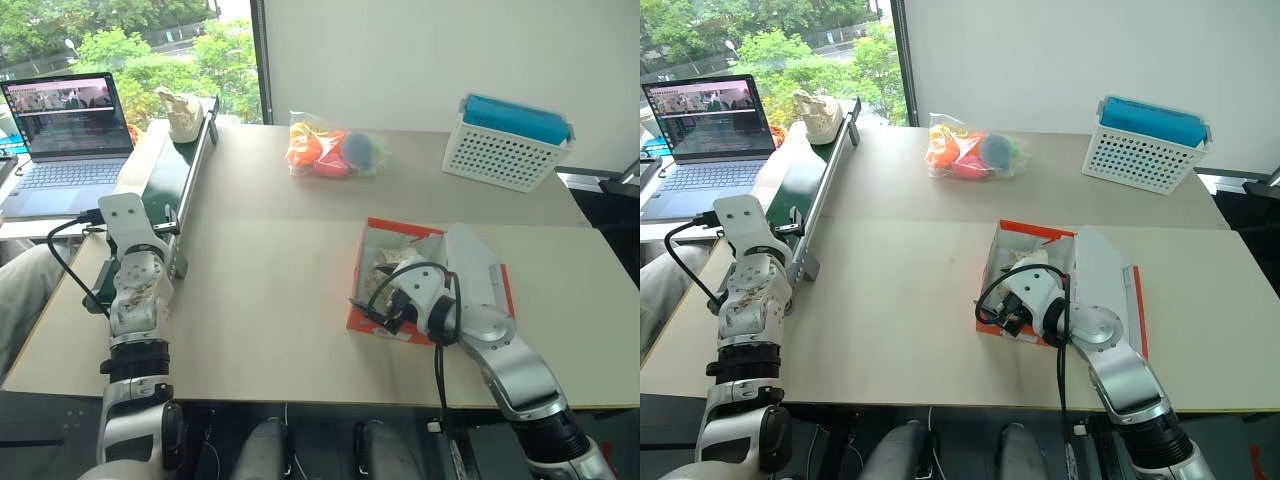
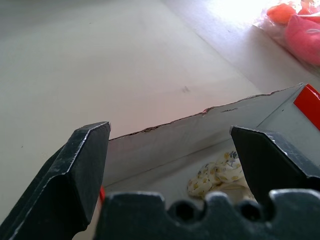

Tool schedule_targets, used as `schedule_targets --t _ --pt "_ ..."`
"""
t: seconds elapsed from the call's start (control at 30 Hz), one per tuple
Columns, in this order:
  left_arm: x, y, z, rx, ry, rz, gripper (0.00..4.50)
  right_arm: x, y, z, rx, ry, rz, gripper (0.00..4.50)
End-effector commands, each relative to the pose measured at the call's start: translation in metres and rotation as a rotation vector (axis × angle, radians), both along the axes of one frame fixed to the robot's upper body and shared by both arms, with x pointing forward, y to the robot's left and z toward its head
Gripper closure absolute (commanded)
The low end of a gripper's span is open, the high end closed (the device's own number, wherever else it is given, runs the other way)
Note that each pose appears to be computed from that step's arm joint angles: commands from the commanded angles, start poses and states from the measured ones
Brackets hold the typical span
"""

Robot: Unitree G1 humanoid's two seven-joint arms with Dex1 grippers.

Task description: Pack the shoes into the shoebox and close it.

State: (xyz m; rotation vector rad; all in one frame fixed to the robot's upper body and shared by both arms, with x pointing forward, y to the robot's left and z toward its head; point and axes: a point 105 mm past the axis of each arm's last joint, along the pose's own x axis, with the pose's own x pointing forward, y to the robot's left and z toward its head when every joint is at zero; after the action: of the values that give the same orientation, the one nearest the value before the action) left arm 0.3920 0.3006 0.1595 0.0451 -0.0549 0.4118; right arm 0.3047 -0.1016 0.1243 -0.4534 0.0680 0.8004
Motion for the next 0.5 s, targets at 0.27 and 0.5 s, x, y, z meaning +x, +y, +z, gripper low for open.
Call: schedule_targets --t 0.27,0.5 --pt "0.004 0.006 -0.008 -0.006 0.070 0.007 0.03 0.006 -0.001 0.012 0.041 -0.027 -0.055 0.00" --pt "0.006 0.007 -0.016 -0.006 0.115 -0.024 0.03 0.006 0.003 0.014 0.049 -0.033 -0.059 0.00"
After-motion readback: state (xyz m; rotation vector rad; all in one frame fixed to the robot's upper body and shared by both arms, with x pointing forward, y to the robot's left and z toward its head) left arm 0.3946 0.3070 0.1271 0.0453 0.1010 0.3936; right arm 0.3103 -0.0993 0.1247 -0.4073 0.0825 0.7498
